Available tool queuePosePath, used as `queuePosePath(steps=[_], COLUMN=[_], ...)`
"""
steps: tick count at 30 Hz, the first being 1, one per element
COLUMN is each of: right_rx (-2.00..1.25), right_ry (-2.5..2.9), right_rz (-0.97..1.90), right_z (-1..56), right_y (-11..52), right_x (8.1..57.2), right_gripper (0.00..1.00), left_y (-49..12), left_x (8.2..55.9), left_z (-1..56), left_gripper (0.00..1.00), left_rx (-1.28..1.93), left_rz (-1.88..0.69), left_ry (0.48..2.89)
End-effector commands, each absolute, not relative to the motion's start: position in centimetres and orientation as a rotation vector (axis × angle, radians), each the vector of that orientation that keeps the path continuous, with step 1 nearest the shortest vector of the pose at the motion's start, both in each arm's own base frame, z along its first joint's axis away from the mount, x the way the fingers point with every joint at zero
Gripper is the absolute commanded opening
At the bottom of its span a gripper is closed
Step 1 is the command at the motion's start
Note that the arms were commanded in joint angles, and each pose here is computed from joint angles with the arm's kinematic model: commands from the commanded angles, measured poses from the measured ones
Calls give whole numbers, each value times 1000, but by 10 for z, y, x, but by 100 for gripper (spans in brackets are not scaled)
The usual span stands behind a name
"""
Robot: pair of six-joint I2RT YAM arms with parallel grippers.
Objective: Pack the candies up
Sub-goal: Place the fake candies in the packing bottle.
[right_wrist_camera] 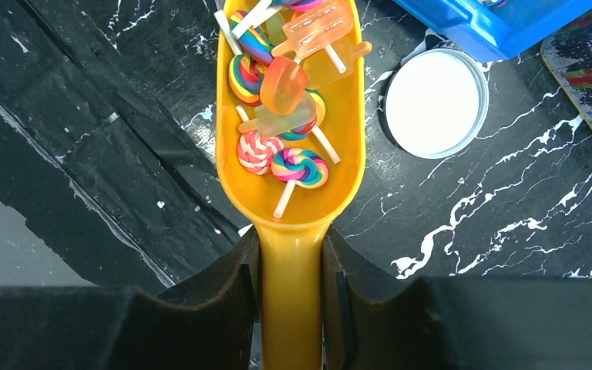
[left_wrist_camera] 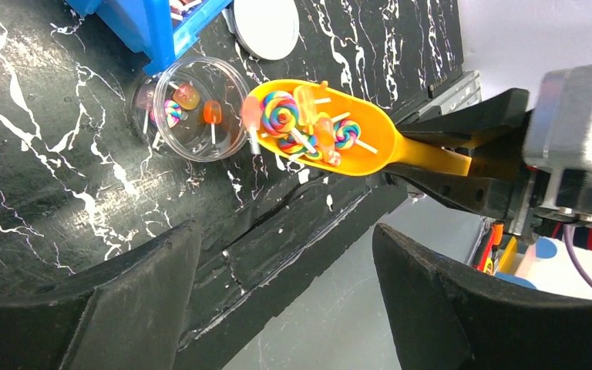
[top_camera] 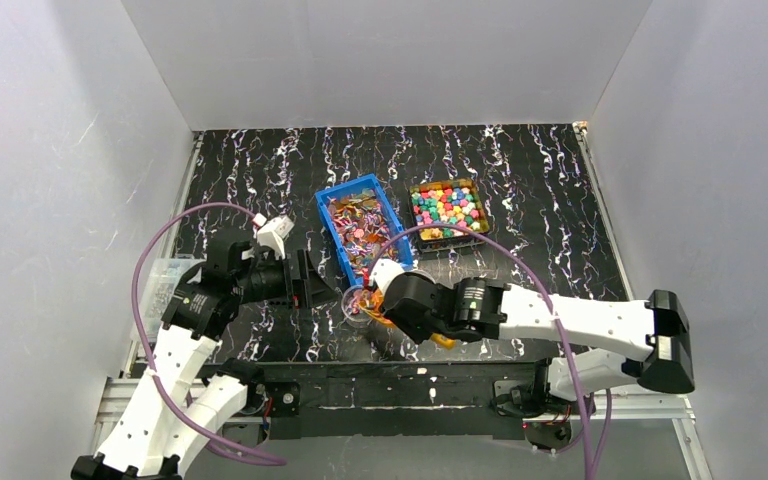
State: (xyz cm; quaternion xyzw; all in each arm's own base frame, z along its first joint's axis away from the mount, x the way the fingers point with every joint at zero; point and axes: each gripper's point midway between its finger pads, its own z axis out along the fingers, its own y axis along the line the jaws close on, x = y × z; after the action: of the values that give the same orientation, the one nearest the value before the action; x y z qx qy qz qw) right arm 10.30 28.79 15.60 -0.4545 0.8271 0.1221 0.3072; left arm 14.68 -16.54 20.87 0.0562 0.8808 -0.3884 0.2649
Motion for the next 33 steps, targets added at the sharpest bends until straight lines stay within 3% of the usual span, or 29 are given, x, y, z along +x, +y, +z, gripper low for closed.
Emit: queuePosePath(steps=[1, 33], right_rx=[-1208, -1455], right_ry=[2214, 2457], right_rz=[306, -101], right_z=[164, 148], right_y=[295, 298], right_x=[101, 102], right_gripper=[1, 1], left_y=[-165, -167], left_x=[135, 128], left_z=[204, 195], left_gripper=[81, 82], left_rx=[219, 274], left_rz=[-1065, -1095], left_ry=[2388, 2345])
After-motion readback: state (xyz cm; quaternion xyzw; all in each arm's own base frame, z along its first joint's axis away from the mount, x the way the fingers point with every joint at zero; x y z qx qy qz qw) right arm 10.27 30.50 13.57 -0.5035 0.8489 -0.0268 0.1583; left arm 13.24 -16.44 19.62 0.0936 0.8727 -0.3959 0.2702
